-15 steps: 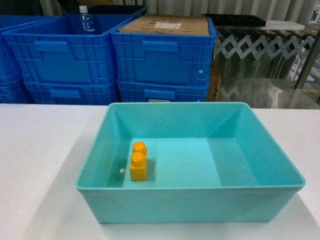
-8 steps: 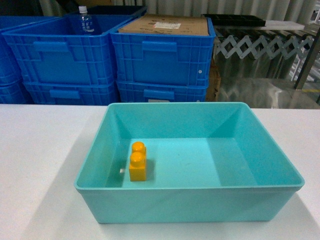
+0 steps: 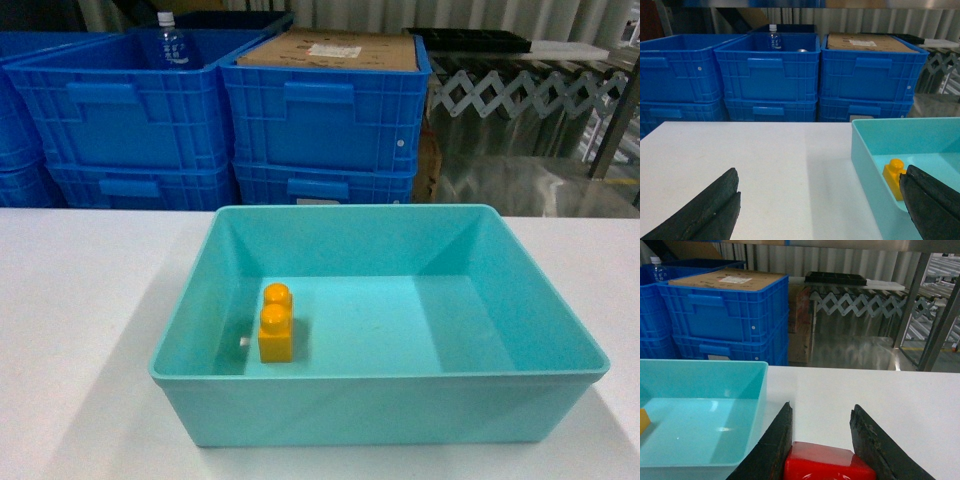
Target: Pick red block from blue box to shelf
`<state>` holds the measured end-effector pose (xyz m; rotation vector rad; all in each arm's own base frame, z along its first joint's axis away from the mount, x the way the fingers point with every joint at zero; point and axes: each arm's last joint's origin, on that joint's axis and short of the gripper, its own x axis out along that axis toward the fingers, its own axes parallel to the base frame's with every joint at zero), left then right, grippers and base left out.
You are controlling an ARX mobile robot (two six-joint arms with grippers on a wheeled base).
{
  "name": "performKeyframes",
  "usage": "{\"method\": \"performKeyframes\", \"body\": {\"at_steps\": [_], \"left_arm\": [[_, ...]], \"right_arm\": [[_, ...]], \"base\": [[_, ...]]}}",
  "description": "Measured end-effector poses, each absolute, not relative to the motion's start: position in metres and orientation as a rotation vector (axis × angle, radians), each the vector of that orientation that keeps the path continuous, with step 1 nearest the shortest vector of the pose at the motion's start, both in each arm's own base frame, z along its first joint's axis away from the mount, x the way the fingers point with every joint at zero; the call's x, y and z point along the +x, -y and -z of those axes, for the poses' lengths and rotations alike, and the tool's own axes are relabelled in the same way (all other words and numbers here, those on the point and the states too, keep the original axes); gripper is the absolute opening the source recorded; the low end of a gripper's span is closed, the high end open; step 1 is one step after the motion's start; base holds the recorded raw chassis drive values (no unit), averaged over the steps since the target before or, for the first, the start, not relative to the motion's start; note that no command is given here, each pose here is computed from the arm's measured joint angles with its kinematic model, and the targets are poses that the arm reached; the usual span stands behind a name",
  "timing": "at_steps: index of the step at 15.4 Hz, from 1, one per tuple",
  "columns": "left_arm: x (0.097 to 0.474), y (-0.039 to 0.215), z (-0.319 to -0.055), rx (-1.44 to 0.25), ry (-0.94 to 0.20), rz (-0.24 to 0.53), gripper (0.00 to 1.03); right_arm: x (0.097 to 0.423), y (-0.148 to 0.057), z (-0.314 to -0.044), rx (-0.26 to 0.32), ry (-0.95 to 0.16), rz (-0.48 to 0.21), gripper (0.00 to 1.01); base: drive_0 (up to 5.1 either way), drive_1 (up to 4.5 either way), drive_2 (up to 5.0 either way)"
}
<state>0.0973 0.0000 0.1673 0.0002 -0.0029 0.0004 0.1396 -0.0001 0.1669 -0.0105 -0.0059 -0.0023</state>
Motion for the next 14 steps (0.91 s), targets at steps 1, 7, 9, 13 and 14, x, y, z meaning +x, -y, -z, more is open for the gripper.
{"method": "performKeyframes", "body": {"at_steps": [1, 7, 9, 13, 14], "left_arm": [[0.0973, 0.0000, -0.1673, 0.000, 0.002, 0.000, 0.98], [0.0973, 0.0000, -0.1673, 0.000, 0.002, 0.000, 0.98], [0.0973, 0.0000, -0.1673, 0.000, 0.003, 0.000, 0.98], [0.0973, 0.0000, -0.1673, 0.000, 0.003, 0.000, 0.98], [0.0973, 0.0000, -0.1673, 0.000, 0.003, 0.000, 0.98]], "right_arm": [[0.1396, 0.0001, -0.1669, -0.010, 0.006, 0.003, 0.29], [0.1396, 0.0001, -0.1669, -0.010, 0.006, 0.002, 0.29], [0.1396, 0.0001, -0.1669, -0.010, 0.006, 0.002, 0.29], [0.1396, 0.0001, -0.1669, -0.010, 0.006, 0.002, 0.29], [0.1396, 0.0001, -0.1669, -0.010, 0.006, 0.002, 0.29]], "base": [[0.0, 0.00, 0.0], [0.0, 0.00, 0.0], [0.0, 0.00, 0.0], [0.0, 0.00, 0.0], [0.0, 0.00, 0.0]]}}
